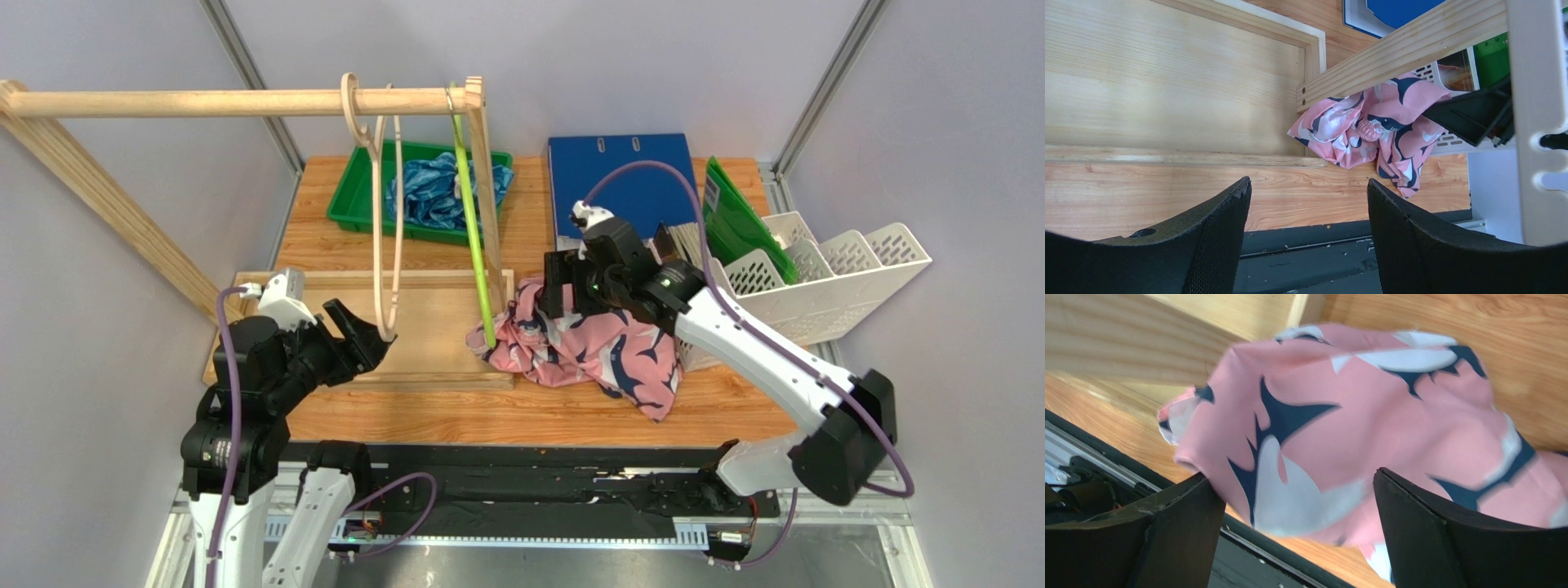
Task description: Remove the shorts from the hanger
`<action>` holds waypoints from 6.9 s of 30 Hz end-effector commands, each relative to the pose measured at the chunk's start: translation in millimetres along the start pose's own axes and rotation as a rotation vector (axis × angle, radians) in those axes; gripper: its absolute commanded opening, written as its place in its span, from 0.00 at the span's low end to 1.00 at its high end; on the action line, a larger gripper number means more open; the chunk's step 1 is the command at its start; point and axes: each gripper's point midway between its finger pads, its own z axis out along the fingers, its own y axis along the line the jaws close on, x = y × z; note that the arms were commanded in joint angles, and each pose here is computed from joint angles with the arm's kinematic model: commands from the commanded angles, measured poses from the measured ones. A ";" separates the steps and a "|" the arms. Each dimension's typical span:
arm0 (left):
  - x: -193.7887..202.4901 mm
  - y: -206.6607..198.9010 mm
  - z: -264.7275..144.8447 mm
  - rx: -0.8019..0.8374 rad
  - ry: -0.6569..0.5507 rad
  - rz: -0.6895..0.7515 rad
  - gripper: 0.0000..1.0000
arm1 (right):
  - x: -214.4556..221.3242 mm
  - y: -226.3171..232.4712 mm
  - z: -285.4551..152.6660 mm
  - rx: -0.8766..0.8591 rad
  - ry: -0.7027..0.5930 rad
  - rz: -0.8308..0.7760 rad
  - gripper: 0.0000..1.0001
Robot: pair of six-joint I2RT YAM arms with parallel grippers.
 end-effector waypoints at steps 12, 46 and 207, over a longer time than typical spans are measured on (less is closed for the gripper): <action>8.0 -5.3 8.1 0.056 0.024 -0.014 0.72 | 65.4 -2.1 -47.1 -0.167 -0.123 -0.197 1.00; 28.7 2.8 -2.4 0.038 0.068 -0.030 0.69 | 103.2 -18.1 114.5 0.321 -0.250 -0.462 0.75; -170.0 52.0 345.0 0.304 -0.019 -0.778 0.18 | -120.2 -2.7 81.5 -0.320 -0.232 0.329 0.85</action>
